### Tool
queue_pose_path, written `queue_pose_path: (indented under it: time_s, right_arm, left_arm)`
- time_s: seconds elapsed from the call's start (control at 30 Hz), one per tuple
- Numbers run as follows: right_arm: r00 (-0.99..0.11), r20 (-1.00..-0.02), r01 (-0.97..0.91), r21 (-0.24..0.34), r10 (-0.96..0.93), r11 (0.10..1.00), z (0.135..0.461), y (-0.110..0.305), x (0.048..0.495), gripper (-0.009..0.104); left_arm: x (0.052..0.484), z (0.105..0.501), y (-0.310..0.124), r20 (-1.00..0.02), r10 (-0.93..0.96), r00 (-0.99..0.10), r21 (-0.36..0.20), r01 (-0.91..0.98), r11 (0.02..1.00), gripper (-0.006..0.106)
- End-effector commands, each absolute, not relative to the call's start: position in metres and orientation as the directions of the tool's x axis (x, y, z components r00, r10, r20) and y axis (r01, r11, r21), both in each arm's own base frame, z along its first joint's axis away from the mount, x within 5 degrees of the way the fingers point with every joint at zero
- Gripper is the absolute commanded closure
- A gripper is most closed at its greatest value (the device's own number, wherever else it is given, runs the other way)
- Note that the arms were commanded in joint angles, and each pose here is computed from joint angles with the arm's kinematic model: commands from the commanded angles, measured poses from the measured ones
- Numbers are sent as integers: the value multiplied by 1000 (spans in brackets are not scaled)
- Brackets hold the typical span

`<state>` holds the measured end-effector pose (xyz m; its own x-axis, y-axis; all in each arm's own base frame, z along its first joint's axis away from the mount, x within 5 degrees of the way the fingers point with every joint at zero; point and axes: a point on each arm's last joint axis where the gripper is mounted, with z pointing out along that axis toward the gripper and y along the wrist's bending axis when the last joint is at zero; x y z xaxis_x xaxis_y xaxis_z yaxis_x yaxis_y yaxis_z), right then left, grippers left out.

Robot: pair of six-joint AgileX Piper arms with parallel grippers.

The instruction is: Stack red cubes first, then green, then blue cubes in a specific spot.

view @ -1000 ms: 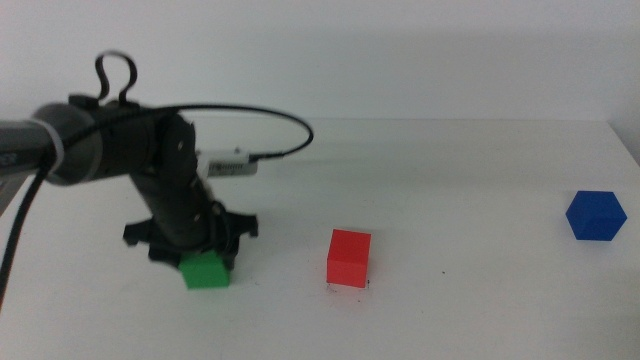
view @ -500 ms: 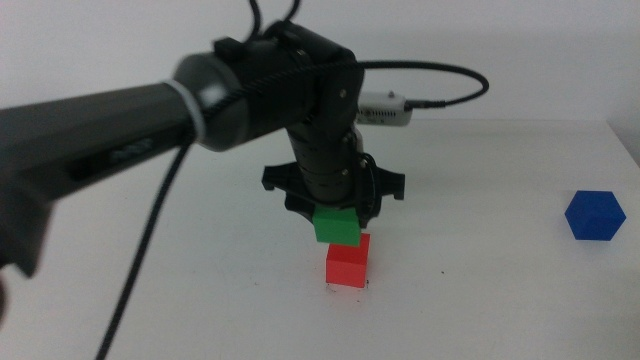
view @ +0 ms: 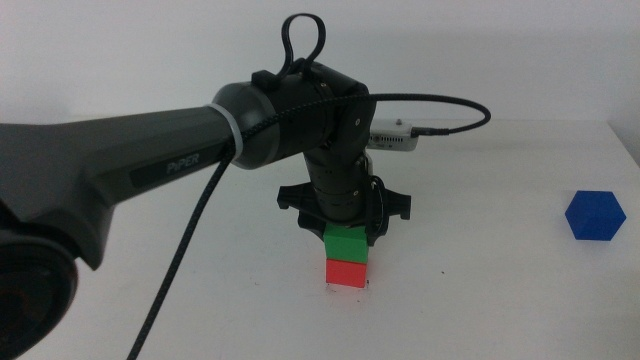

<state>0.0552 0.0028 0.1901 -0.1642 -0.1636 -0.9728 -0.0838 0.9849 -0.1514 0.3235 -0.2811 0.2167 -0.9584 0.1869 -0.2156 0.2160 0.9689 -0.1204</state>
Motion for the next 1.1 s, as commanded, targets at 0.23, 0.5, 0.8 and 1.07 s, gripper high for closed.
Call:
queue_pose_path:
  time_s: [0.23, 0.5, 0.8, 1.07]
  right_arm:
    - [-162, -970, -77, -172, -182, 982, 189, 2, 55, 2]
    - [-162, -970, -77, -172, -182, 982, 189, 2, 55, 2]
    - [-162, -970, -77, -172, -182, 982, 189, 2, 55, 2]
    - [-162, -970, -77, -172, -182, 982, 189, 2, 55, 2]
  left_arm:
    - [325, 209, -286, -206, 198, -958, -129, 227, 965, 87]
    - [326, 204, -286, -197, 204, -959, -113, 229, 967, 47]
    - [315, 257, -274, -223, 294, -930, -94, 320, 943, 7]
    - [242, 419, -204, -578, 498, -646, 19, 600, 800, 7]
